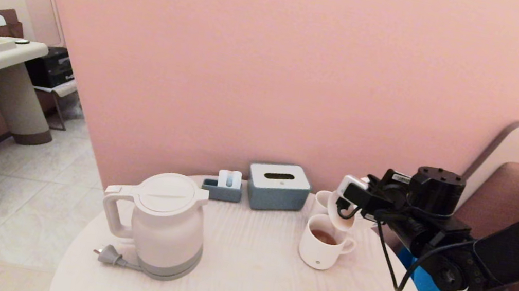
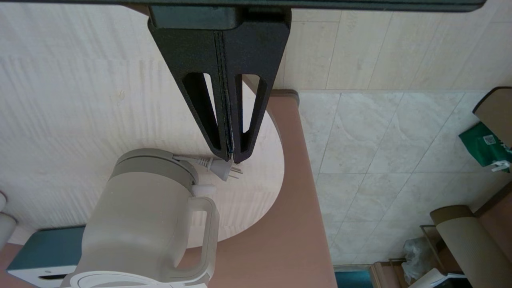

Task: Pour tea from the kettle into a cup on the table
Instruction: Pour water into another cup

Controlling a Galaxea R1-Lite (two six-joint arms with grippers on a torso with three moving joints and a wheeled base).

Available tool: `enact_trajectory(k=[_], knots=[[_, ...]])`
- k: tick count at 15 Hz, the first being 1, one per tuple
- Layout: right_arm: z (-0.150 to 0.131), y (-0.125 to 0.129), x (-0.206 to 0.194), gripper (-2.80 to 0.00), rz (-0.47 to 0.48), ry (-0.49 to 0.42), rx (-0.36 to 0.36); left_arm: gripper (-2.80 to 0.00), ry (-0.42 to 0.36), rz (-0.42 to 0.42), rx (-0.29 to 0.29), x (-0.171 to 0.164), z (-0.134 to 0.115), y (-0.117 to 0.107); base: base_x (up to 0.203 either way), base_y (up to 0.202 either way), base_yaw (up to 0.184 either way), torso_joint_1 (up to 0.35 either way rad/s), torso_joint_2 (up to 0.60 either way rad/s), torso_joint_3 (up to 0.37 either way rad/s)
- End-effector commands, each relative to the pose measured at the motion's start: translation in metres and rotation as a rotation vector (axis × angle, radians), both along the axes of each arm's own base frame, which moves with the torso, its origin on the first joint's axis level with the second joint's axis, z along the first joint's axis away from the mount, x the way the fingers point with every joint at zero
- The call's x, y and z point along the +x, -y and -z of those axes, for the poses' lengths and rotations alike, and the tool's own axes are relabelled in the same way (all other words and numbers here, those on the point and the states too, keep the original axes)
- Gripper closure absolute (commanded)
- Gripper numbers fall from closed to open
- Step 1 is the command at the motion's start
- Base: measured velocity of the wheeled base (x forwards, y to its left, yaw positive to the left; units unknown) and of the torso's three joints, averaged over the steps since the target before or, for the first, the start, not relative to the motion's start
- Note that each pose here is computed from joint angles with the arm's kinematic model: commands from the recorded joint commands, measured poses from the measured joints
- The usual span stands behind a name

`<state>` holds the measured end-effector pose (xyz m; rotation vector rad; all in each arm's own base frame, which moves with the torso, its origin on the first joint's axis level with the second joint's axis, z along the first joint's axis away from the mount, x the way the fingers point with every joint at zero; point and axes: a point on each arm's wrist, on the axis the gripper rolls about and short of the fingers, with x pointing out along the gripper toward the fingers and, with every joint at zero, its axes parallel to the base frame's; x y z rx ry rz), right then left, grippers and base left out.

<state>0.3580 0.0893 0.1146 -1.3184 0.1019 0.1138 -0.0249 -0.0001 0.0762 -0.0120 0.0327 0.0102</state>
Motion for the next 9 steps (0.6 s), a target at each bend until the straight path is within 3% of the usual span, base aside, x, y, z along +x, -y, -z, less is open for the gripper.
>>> enact_trajectory(k=[1, 9], knots=[[0.0001, -0.0004, 0.0002, 0.0, -0.001, 0.004, -0.006, 0.0, -0.001, -0.001, 0.0, 0.0001, -0.0001, 0.0, 0.0, 0.0, 0.0, 0.0, 0.0, 0.0], [-0.0012, -0.0018, -0.0005, 0.0, -0.003, 0.009, -0.024, 0.0, -0.002, 0.0, 0.0, 0.0001, 0.0, 0.0, 0.0, 0.0, 0.0, 0.0, 0.0, 0.0]])
